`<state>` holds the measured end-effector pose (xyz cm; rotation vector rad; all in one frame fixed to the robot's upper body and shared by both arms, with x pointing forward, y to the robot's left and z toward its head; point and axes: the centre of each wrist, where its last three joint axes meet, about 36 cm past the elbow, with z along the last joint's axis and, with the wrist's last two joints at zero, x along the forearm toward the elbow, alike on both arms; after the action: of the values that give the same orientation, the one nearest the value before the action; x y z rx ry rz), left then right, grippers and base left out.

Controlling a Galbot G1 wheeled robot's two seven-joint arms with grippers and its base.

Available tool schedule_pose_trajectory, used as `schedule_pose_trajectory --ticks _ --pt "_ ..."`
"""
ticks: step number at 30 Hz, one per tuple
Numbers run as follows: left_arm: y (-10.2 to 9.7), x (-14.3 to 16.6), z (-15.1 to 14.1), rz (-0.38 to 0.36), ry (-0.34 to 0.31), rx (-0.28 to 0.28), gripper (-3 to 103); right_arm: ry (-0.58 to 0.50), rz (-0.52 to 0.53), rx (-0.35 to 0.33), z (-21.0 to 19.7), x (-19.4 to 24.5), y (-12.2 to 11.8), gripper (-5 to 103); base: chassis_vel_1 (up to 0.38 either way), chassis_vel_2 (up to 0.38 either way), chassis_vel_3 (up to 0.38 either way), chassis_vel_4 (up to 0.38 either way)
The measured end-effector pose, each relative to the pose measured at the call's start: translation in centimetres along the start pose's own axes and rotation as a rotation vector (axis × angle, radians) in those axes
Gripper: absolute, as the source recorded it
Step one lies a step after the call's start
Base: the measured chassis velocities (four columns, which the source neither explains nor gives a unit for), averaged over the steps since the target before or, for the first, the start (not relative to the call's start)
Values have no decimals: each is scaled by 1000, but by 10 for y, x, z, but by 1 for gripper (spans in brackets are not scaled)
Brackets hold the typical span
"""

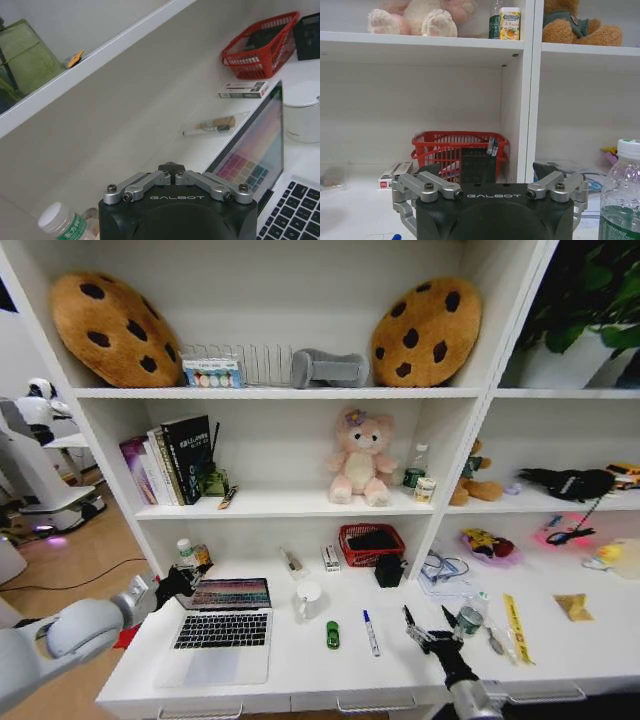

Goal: Organize the objects on the table.

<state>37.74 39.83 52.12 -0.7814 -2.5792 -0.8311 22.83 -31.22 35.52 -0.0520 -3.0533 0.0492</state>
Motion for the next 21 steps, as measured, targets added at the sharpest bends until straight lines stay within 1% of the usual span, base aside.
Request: schedule_pose_trajectory --ticks 1,3,5,7,8,9,11,12,14,15,16,18,20,21 --pt "0 0 0 0 0 0 0 0 0 0 0 0 0 100 0 0 0 0" --pt "-12 1 -8 26 -29 -6 0 -8 0 9 -5 2 -2 100 0 0 0 0" --pt "-15 1 -9 30 -33 -5 0 -11 1 12 -7 2 -3 100 0 0 0 0" --pt "-25 3 -13 41 -54 -7 0 -19 12 18 -13 2 -6 100 0 0 0 0" --pt "-32 4 -14 47 -63 4 0 -22 14 20 -16 1 -6 100 0 0 0 0" --pt "-32 4 -14 47 -63 4 0 -22 14 20 -16 1 -6 100 0 0 0 0" --pt "-41 5 -11 51 -67 2 0 -30 17 21 -21 1 -6 100 0 0 0 0" --pt "-41 5 -11 51 -67 2 0 -30 17 21 -21 1 -6 100 0 0 0 0" --pt "-53 7 -5 70 -68 -4 0 -30 32 17 -24 5 -6 100 0 0 0 0" --pt "-53 7 -5 70 -68 -4 0 -30 32 17 -24 5 -6 100 0 0 0 0" --pt "-57 8 -2 83 -61 -4 0 -28 37 16 -24 6 -6 100 0 0 0 0" --pt "-60 9 -4 85 -69 -9 0 -28 40 15 -24 7 -6 100 0 0 0 0" --pt "-59 9 -15 77 -75 -4 0 -21 51 10 -20 9 -6 100 0 0 0 0" --pt "-59 9 -15 77 -75 -4 0 -21 51 10 -20 9 -6 100 0 0 0 0"
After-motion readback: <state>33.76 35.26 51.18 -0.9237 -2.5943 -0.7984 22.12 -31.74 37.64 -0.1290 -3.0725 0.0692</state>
